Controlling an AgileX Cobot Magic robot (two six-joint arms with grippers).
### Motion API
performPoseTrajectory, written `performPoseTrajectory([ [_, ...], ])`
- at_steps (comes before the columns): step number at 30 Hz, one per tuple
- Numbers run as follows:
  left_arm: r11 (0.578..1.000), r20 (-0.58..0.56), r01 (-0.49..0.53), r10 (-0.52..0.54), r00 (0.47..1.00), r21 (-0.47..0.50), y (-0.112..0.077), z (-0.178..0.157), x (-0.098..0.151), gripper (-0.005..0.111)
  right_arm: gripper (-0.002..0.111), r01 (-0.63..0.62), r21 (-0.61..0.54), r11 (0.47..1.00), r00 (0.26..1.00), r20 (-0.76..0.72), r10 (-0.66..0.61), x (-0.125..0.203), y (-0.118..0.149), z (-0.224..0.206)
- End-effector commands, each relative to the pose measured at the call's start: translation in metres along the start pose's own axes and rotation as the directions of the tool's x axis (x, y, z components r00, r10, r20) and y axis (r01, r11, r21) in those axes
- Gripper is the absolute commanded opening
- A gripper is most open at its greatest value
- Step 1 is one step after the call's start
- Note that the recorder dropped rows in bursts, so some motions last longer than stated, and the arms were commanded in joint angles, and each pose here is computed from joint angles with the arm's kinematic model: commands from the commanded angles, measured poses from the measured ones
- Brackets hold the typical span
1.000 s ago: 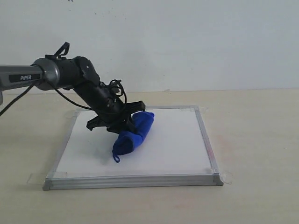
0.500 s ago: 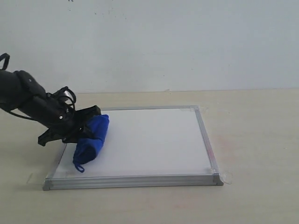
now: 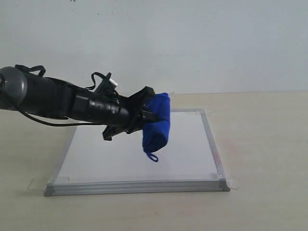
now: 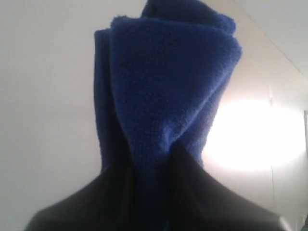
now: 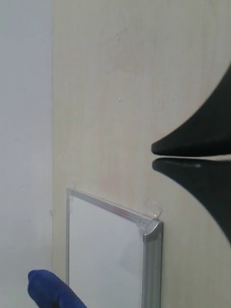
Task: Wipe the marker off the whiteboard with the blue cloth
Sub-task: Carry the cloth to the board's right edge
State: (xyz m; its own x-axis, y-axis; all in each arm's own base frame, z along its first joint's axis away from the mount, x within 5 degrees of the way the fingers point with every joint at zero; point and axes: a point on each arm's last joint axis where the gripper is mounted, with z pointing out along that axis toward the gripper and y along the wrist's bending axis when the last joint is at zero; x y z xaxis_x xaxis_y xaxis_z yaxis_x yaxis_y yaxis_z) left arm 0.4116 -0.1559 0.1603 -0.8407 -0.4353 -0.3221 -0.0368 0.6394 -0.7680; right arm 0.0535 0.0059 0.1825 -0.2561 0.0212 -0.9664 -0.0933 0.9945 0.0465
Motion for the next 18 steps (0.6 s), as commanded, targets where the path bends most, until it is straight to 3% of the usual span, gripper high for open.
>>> performPoseTrajectory([
  [1, 0.998, 0.057, -0.021, 0.018, 0.998, 0.058, -0.04, 0.009, 0.006, 0.004, 0.001, 0.006, -0.002, 1.0, 1.0, 0.01, -0.006, -0.001, 0.0, 0.0],
  [2, 0.995, 0.06, -0.046, 0.041, 0.997, 0.086, -0.055, 0.012, 0.008, 0.004, 0.001, 0.006, -0.002, 1.0, 1.0, 0.01, -0.006, -0.001, 0.0, 0.0],
  [7, 0.988, 0.046, -0.028, 0.021, 0.999, 0.149, -0.083, 0.024, 0.015, 0.004, 0.001, 0.006, -0.002, 1.0, 1.0, 0.01, -0.006, -0.001, 0.0, 0.0],
  [13, 0.985, -0.021, 0.083, -0.081, 0.997, 0.148, -0.084, 0.063, 0.033, 0.004, 0.001, 0.006, -0.002, 1.0, 1.0, 0.01, -0.006, -0.001, 0.0, 0.0],
  [18, 0.986, 0.007, 0.118, -0.12, 0.993, 0.114, -0.085, 0.087, 0.048, 0.004, 0.001, 0.006, -0.002, 1.0, 1.0, 0.01, -0.006, -0.001, 0.0, 0.0],
])
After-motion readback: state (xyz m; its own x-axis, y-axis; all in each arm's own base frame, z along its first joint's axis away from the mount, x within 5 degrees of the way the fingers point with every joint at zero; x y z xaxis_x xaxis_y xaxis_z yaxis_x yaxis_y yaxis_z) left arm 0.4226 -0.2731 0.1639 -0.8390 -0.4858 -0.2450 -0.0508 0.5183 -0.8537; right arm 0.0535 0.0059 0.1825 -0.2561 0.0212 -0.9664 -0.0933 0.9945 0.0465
